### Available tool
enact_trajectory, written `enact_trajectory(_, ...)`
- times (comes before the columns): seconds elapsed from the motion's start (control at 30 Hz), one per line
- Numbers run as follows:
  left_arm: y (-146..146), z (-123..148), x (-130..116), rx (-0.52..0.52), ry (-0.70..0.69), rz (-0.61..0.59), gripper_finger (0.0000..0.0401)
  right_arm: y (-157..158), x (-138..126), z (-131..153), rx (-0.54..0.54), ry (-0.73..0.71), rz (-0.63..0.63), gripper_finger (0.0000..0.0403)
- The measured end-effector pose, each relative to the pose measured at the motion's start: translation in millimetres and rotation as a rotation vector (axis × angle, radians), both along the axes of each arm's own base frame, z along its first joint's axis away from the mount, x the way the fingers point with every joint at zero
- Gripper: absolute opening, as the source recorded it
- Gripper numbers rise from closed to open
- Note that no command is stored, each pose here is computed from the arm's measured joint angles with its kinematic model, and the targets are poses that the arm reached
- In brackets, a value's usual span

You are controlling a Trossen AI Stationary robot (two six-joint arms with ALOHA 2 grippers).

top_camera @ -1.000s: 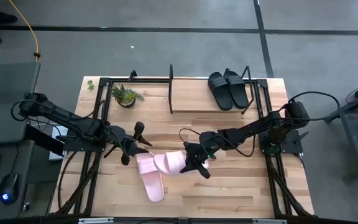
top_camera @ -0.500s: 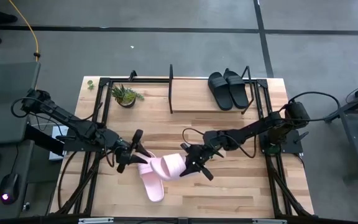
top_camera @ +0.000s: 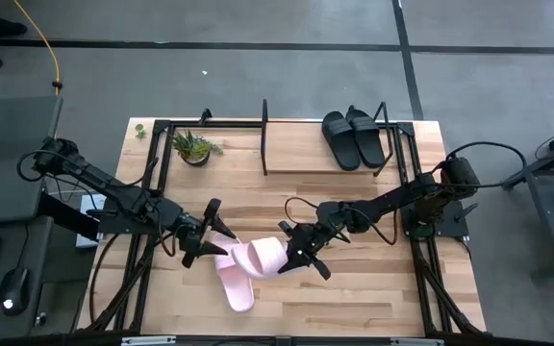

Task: Pick and place slides into the shelf
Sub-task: Put the top pink slide on the shelf

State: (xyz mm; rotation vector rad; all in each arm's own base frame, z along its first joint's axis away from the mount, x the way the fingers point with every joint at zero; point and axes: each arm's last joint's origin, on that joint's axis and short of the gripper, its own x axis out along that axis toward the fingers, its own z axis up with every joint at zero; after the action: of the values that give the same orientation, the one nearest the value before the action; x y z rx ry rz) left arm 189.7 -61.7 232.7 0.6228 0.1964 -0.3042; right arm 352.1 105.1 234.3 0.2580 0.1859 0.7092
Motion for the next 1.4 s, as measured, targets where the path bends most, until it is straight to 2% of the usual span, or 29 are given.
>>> enact_trajectory(0.2,-1,3,1,-0.018,-0.033,-0.013,0.0252,1,0,1,-0.024,-0.029,0.006,0.0000)
enact_trajectory(0.37,-3,7,1,-0.045,-0.064,-0.078,0.0242,1,0,2,-0.039,-0.058,0.007,0.0000)
enact_trajectory(0.57,-4,8,5,-0.054,-0.094,-0.080,0.0227,2,3,0,-0.029,-0.094,0.008,0.0000)
enact_trajectory(0.93,-11,-4,26,-0.034,-0.079,-0.069,0.0227,9,28,-4,-0.033,-0.048,0.071,0.0000)
enact_trajectory(1.2,-15,10,30,-0.120,-0.093,-0.159,0.0221,10,28,-5,-0.045,-0.035,0.070,0.0000)
enact_trajectory(1.4,-16,10,30,-0.131,-0.089,-0.174,0.0220,9,28,-5,-0.053,-0.047,0.055,0.0000)
